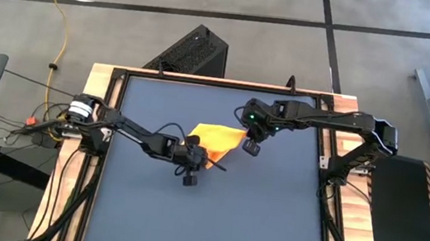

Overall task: Roll towel
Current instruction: Fold the yellow microfiber towel

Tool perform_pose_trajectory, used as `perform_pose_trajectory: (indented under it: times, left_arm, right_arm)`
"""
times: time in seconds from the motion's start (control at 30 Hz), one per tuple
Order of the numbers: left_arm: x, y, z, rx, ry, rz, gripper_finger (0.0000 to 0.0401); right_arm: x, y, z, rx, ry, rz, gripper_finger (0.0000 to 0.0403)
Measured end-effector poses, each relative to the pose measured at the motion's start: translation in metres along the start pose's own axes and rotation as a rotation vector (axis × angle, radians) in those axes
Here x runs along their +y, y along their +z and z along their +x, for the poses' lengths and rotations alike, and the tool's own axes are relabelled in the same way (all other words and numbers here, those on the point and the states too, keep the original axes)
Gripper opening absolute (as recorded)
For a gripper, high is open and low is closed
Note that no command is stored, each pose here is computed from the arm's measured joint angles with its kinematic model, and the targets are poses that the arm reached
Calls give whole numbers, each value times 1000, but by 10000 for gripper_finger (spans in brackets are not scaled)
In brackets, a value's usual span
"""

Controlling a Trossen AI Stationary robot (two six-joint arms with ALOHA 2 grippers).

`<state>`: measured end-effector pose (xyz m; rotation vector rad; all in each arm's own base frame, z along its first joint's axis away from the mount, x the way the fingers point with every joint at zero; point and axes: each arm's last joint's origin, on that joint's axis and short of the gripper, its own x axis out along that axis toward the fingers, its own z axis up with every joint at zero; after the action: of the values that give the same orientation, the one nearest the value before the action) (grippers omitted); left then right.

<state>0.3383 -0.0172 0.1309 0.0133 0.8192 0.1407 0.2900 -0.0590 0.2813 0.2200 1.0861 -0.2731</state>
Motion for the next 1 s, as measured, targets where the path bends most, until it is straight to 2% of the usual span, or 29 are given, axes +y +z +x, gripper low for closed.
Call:
perform_pose_trajectory:
  times: [0.17, 0.4, 0.53, 0.7, 0.87, 1.0]
  left_arm:
    - [9, 14, -34, -34, 95, 20, 0]
    - [39, 53, -127, -341, 216, -61, 0]
    - [58, 63, -192, -569, 287, -119, 0]
    - [78, 60, -261, -834, 371, -198, 0]
    - [83, 56, -293, -973, 413, -227, 0]
    - [78, 60, -303, -1080, 289, -180, 0]
  right_arm:
    - [-5, -4, -2, 36, -18, -10, 20]
    - [-12, 6, -21, -25, -17, -7, 19]
    - [-9, 26, -58, -144, 17, -83, 18]
    - [-11, 56, -125, -385, 8, -136, 18]
    - [-10, 71, -184, -620, 7, -144, 17]
    - [-3, 71, -206, -694, 58, -163, 17]
